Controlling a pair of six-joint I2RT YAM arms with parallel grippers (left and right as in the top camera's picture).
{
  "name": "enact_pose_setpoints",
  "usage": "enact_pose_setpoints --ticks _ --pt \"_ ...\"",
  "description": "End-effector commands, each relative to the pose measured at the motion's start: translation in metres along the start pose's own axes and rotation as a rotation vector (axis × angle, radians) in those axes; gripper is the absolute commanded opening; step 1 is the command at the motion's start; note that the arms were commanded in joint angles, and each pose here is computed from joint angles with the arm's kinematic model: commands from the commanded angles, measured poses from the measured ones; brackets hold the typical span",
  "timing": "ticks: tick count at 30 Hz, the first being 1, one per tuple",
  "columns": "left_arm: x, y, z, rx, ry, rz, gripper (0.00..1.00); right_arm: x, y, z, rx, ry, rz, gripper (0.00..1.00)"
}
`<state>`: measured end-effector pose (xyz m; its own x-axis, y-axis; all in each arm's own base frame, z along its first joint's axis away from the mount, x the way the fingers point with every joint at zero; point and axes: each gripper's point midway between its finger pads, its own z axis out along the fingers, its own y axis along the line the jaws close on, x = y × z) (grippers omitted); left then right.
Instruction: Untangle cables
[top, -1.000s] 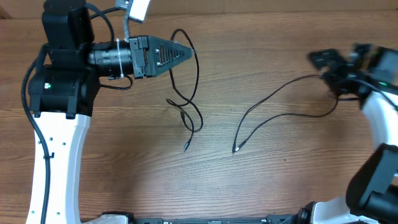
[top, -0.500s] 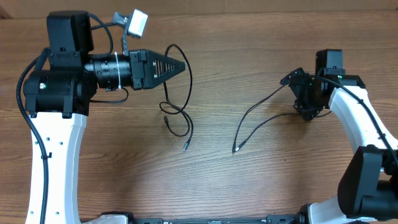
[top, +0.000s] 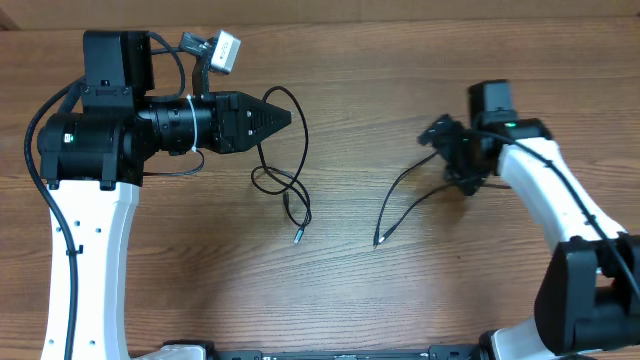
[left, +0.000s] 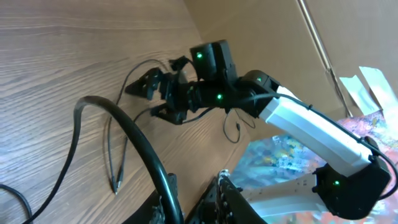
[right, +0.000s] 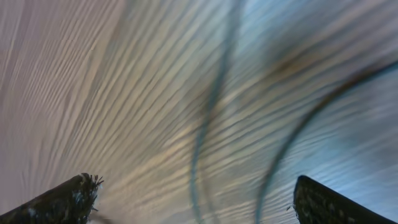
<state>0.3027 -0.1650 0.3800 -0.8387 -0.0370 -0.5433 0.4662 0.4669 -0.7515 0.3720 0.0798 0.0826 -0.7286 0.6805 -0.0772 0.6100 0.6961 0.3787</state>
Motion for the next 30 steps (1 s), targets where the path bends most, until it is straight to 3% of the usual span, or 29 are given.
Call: enact_pose_setpoints --ticks 1,11,30 --pt "-0.003 -0.001 -0.002 -0.014 -0.008 0.040 0.22 0.020 0.021 0.004 -0.031 0.021 -0.080 1.00" --pt "0.006 0.000 -0.002 -0.015 0.020 -0.021 0.21 0.057 0.003 0.039 0.113 0.125 -0.042 1.00" --pt "0.008 0.000 -0.002 -0.016 0.026 -0.052 0.22 0.094 -0.055 0.052 0.285 0.219 0.050 1.00"
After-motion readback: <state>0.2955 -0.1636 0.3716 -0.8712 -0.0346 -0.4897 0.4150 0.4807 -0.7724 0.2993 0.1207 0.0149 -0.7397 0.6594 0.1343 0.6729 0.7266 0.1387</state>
